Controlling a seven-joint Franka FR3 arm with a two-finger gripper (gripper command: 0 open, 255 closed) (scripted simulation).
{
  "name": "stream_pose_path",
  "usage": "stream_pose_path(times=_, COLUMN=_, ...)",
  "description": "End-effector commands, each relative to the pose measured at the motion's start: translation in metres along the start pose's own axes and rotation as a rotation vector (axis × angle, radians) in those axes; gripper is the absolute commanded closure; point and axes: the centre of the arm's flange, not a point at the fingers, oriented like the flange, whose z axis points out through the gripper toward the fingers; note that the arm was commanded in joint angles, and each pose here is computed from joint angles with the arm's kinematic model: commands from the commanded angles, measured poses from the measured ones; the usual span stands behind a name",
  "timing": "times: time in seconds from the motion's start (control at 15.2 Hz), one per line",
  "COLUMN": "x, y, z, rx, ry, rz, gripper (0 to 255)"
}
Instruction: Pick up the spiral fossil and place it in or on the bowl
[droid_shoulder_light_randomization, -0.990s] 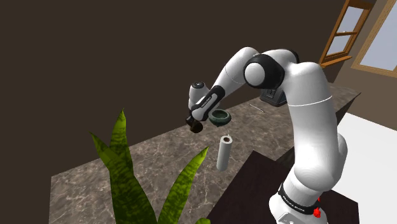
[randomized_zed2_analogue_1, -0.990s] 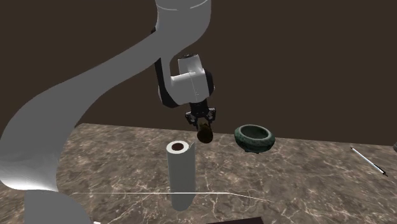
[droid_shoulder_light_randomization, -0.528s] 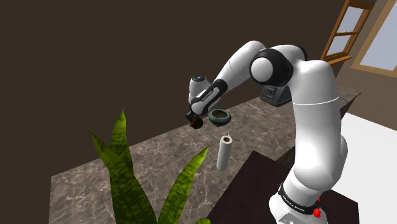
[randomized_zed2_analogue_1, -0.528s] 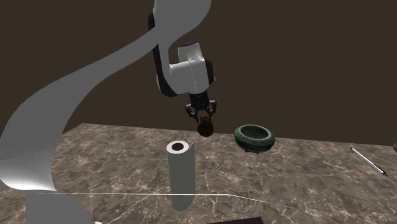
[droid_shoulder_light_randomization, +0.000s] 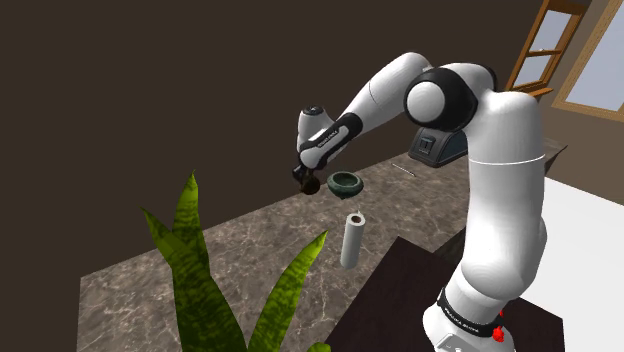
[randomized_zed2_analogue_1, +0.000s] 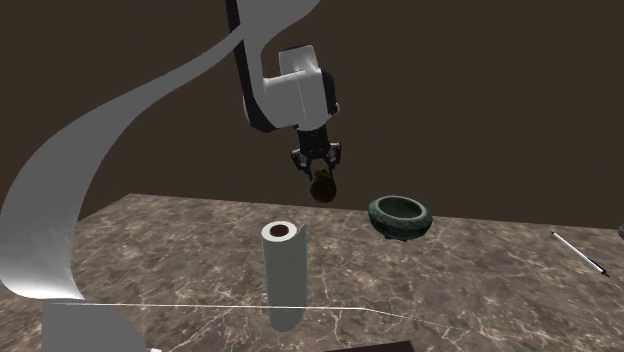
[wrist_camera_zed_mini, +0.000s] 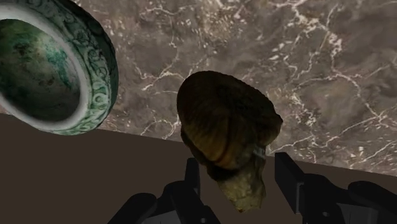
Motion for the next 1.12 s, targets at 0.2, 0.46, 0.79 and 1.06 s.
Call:
stream_pose_path(times=0.2, x=0.008, y=0.004, z=-0.025, rx=0.0, ry=0.0, rz=0.0, gripper=255)
stream_pose_path(times=0.46, x=0.013, y=0.008, z=-0.045, rx=0.0, ry=0.0, rz=0.0, gripper=255)
stream_pose_path(times=0.79, x=0.01, y=0.036, z=-0.056, rx=0.0, ry=0.0, rz=0.0, gripper=255)
stream_pose_path(times=1.06, x=-0.002, y=0.087, z=-0.055, rx=0.0, ry=0.0, rz=0.0, gripper=255)
